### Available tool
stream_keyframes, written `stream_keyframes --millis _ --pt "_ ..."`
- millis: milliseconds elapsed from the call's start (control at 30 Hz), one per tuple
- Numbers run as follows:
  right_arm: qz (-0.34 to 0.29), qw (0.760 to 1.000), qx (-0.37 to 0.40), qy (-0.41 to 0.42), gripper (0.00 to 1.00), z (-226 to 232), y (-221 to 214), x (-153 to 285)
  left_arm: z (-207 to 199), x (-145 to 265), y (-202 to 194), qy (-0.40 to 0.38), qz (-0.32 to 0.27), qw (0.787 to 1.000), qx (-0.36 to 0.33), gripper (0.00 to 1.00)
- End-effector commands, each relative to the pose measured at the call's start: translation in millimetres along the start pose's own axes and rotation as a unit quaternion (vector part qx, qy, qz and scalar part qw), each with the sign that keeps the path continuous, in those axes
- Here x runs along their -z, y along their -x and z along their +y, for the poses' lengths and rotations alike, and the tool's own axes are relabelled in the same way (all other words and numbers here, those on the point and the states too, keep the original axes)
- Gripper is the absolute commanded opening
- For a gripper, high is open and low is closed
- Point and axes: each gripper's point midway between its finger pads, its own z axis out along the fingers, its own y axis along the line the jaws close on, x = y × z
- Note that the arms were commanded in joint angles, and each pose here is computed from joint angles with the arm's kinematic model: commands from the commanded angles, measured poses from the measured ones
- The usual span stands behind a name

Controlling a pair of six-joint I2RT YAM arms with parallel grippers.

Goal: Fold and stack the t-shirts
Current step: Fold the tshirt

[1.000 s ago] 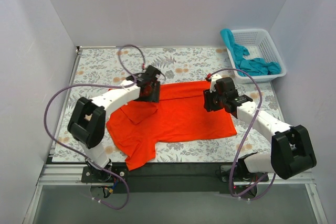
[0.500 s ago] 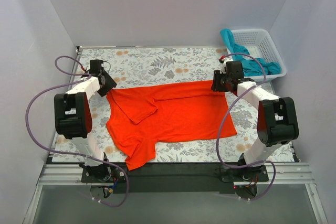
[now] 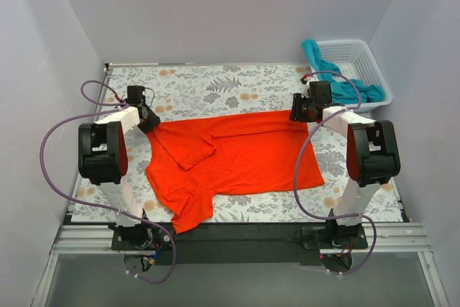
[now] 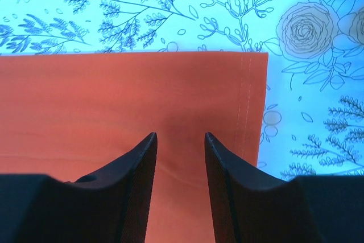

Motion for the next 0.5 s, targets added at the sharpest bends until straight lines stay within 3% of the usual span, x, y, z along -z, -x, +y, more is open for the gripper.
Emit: stream_keyframes --millis 0,100,300,433,467 --pt "-0.025 1.000 -0.006 0.005 0.45 -3.7 21.8 -11.5 2.7 12.5 12.8 0.006 -0.037 0.999 0.008 0.29" --pt "-0.030 0.999 -0.011 0.003 0.43 -8.9 23.5 -23.0 9.2 12.2 15.8 0.019 -0.048 0.999 0.006 0.25" --pt "-0.010 0.999 -0.028 -0.018 0.40 -27.7 8.3 -36.6 21.3 5.5 25.9 0.044 -0.061 0.997 0.009 0.02" --pt "-0.013 0.999 -0.046 -0.022 0.40 -38.4 11.7 -36.9 18.7 2.0 35.6 0.042 -0.067 0.997 0.011 0.01" --pt "-0.015 0.999 -0.049 -0.018 0.40 -38.0 14.2 -37.6 16.6 -3.9 32.4 0.038 -0.057 0.998 0.009 0.04"
